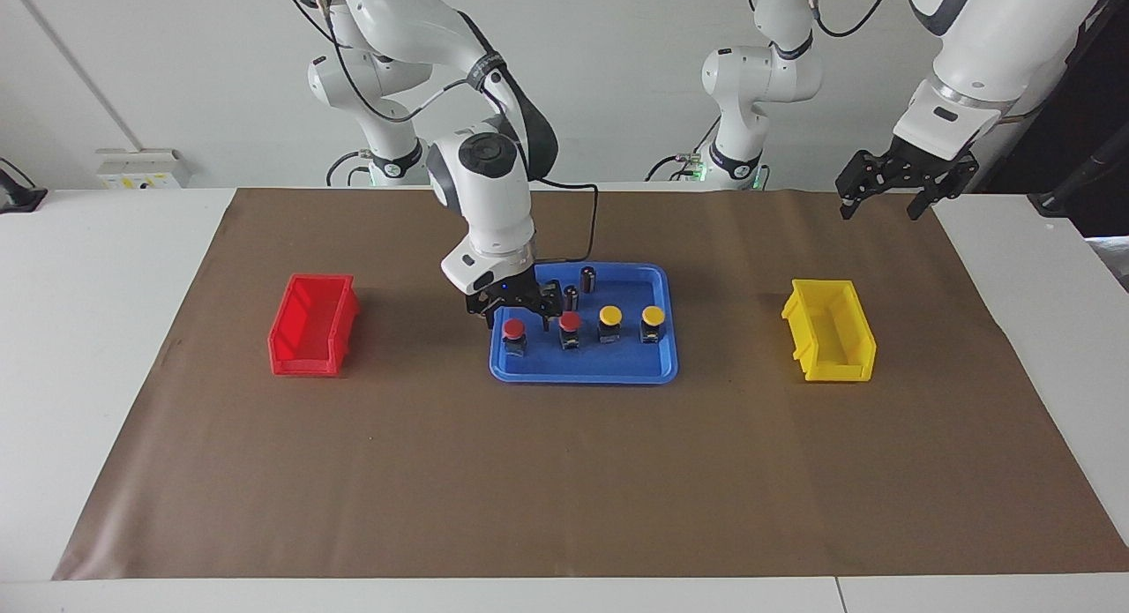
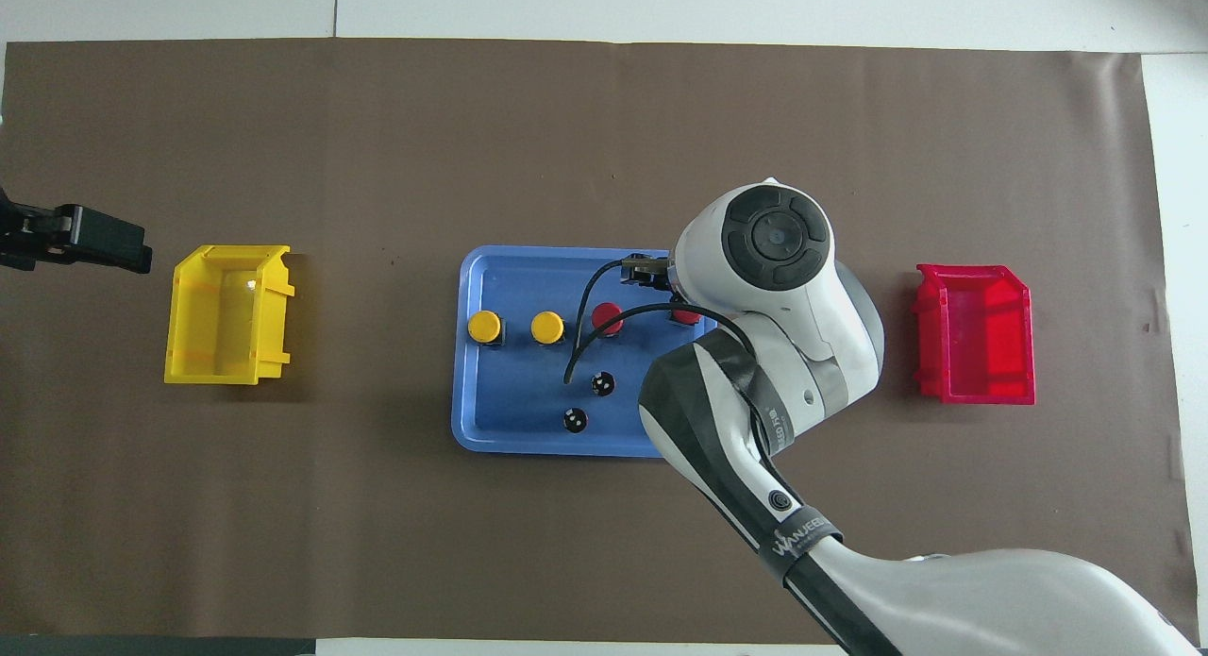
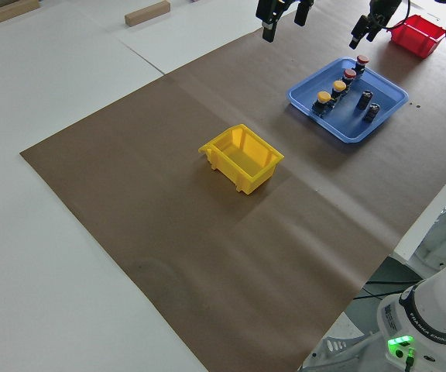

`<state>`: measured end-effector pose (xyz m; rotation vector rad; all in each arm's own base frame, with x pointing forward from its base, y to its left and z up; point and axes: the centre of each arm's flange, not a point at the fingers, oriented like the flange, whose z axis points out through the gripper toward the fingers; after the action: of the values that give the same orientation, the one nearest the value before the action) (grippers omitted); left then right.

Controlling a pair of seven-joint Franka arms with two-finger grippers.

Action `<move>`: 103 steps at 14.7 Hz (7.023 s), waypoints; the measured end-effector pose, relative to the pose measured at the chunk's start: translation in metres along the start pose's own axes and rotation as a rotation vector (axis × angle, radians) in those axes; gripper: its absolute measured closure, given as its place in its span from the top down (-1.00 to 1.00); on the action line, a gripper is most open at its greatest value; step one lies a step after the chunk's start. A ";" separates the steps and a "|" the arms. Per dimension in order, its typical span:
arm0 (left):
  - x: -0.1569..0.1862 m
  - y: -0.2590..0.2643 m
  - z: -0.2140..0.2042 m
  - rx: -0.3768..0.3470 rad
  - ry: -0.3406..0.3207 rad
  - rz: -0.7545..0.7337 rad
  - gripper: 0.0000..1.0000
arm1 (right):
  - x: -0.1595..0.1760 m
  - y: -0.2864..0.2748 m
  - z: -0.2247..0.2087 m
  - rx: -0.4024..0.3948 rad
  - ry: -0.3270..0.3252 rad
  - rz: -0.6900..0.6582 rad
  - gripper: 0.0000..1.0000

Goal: Sort red and yellow buttons by color
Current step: 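Reach the right gripper to the farther red button and grasp it, then carry the red button to the red bin and release it, then reach the left gripper to the nearest yellow button and grasp it, then carry the yellow button to the yellow bin while the right gripper grasps a red button, then release the yellow button in the bin while the right gripper lifts the red button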

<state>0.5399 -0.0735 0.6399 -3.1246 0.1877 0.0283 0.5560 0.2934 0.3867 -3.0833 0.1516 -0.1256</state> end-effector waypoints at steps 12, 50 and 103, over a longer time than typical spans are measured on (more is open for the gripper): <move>0.000 0.000 0.000 0.000 0.000 0.000 1.00 | -0.013 0.004 0.055 -0.036 -0.006 -0.066 0.32; -0.021 0.255 0.263 -0.030 0.063 -0.076 0.50 | -0.045 0.357 0.011 -0.088 -0.041 -0.248 -0.31; -0.032 -0.057 0.269 0.034 0.014 -0.022 0.44 | -0.048 -0.091 0.031 0.007 0.033 -0.067 0.30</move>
<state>0.5104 -0.0098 0.3725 -3.0935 0.1517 0.0026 0.5198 0.3897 0.3567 -3.0817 0.0491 -0.1801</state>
